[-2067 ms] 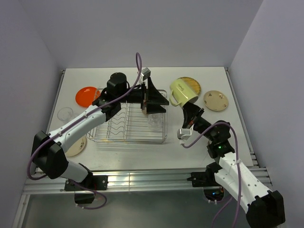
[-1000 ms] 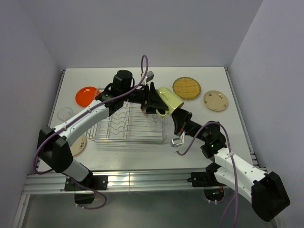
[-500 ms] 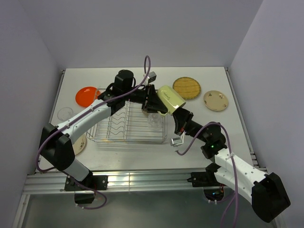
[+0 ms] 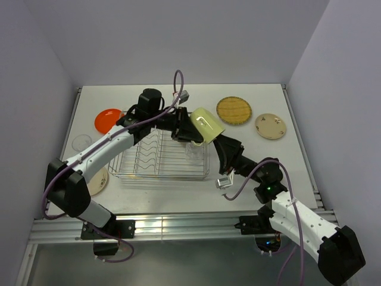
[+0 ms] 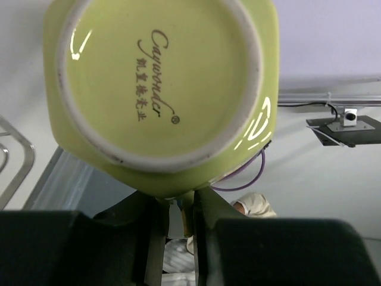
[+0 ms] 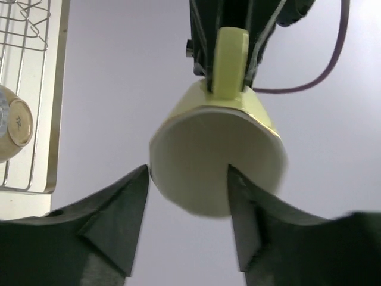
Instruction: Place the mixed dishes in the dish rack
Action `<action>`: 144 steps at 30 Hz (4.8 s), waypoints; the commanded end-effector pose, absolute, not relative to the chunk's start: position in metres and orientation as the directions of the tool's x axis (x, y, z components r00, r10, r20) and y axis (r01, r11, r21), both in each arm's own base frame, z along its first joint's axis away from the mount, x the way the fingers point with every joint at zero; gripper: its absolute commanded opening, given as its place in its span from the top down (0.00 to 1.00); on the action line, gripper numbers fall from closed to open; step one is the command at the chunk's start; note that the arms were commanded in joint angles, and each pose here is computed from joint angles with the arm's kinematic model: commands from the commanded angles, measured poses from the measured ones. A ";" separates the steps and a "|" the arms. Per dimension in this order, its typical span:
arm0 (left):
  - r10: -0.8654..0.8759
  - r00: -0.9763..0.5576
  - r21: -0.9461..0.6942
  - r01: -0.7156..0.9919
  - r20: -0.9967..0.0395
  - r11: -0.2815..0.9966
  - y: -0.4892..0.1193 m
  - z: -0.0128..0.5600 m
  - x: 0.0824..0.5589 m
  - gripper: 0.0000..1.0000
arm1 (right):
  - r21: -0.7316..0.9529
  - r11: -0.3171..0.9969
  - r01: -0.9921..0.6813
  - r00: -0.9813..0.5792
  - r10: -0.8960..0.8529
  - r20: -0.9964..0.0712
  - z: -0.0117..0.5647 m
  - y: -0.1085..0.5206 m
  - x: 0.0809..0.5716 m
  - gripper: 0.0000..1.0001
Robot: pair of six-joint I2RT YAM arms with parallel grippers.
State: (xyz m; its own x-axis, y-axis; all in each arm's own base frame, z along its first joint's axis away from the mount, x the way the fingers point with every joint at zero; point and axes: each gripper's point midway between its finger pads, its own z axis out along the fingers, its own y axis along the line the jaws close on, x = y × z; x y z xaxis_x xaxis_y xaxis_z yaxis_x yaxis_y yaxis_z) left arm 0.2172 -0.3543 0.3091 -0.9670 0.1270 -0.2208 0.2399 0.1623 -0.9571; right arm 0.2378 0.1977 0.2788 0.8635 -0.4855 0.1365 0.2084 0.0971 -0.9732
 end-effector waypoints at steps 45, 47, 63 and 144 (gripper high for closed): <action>0.568 0.036 0.064 0.997 -0.823 0.031 -0.287 0.198 0.241 1.00 | -0.781 0.603 -0.159 0.482 -0.643 -0.595 0.259 0.095 0.246 0.26; 0.576 0.036 0.059 0.998 -0.817 0.021 -0.290 0.191 0.240 1.00 | -0.779 0.608 -0.156 0.480 -0.642 -0.597 0.259 0.095 0.245 0.26; 0.590 0.017 0.035 0.999 -0.807 0.018 -0.302 0.164 0.239 1.00 | -0.758 0.633 -0.157 0.460 -0.632 -0.623 0.252 0.091 0.247 0.25; 0.644 -0.087 0.100 0.963 -0.760 0.249 -0.283 0.139 0.245 0.35 | -0.734 0.595 -0.327 0.428 -0.599 -0.676 0.233 0.104 0.234 0.19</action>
